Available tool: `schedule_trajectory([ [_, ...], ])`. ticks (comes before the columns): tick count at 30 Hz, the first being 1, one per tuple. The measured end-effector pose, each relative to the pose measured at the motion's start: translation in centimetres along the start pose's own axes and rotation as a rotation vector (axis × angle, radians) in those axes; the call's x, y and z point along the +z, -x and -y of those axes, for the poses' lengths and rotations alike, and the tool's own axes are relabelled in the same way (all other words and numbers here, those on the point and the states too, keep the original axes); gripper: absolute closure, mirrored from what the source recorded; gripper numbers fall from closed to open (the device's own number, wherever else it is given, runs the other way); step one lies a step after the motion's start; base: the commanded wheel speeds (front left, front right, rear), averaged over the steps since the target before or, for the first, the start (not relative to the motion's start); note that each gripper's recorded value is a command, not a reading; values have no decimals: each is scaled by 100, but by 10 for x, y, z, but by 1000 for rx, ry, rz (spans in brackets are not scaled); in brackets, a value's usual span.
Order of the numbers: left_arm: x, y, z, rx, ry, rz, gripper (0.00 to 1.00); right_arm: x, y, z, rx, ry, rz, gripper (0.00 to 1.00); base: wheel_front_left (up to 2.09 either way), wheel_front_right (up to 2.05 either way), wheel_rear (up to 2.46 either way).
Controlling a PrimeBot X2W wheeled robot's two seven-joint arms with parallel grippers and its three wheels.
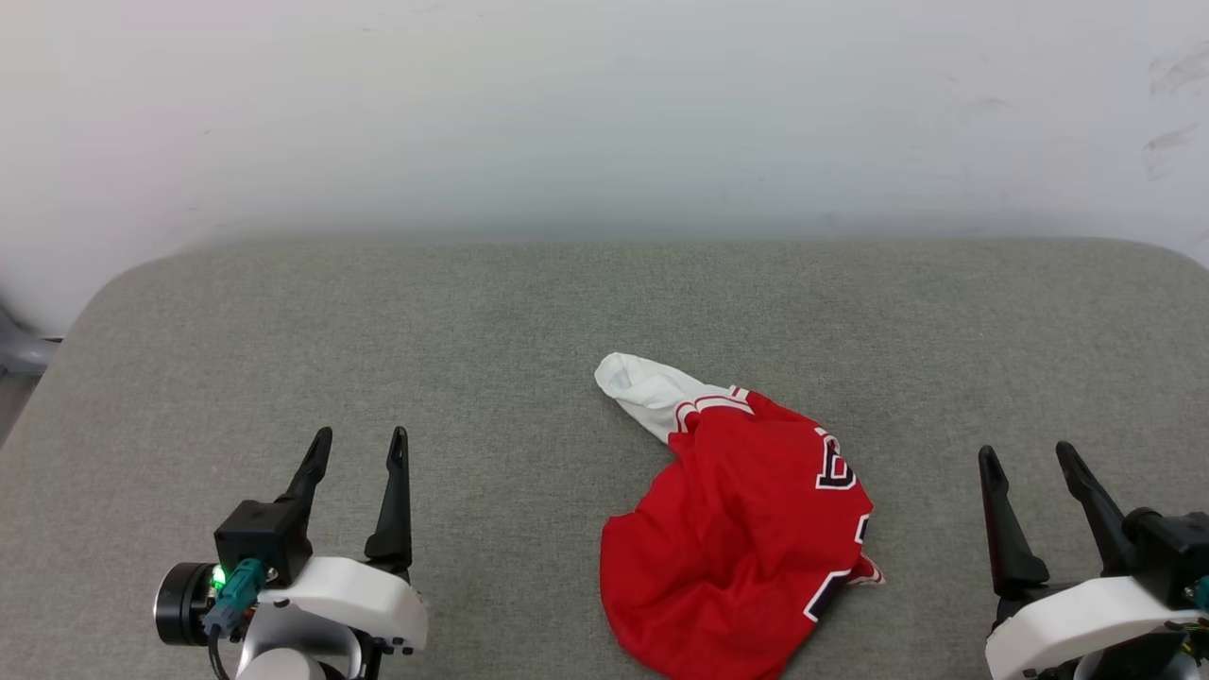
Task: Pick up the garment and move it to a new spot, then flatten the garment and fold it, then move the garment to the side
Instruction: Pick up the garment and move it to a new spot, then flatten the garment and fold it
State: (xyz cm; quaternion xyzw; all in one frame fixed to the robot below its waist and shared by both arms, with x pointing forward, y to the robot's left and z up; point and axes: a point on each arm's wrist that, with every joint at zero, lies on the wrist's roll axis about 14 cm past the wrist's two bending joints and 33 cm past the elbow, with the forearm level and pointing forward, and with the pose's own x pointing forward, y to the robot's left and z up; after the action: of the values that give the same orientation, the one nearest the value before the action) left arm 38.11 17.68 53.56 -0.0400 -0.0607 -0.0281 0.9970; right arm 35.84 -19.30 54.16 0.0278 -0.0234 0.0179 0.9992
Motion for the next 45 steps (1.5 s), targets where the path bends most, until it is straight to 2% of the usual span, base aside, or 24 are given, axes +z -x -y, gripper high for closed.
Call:
schedule_trajectory([
  [13,1,-2,8,-24,-1,-7,0,-3,0,0,1,-9,-9,0,0,0,0],
  [20,7,-28,45,-172,25,-52,0,-11,-7,-3,9,-14,-35,0,0,0,0],
  [26,-8,-57,96,-355,33,-194,0,-18,-16,2,-5,-10,-55,0,0,0,0],
  [36,-66,-83,163,-605,-6,-512,0,-41,-21,24,-74,-16,-108,0,0,0,0],
  [41,-104,-77,184,-684,-25,-687,0,-52,-18,35,-108,-29,-131,0,0,0,0],
  [45,-137,-59,186,-725,-58,-867,0,-62,-13,43,-137,-42,-151,0,0,0,0],
])
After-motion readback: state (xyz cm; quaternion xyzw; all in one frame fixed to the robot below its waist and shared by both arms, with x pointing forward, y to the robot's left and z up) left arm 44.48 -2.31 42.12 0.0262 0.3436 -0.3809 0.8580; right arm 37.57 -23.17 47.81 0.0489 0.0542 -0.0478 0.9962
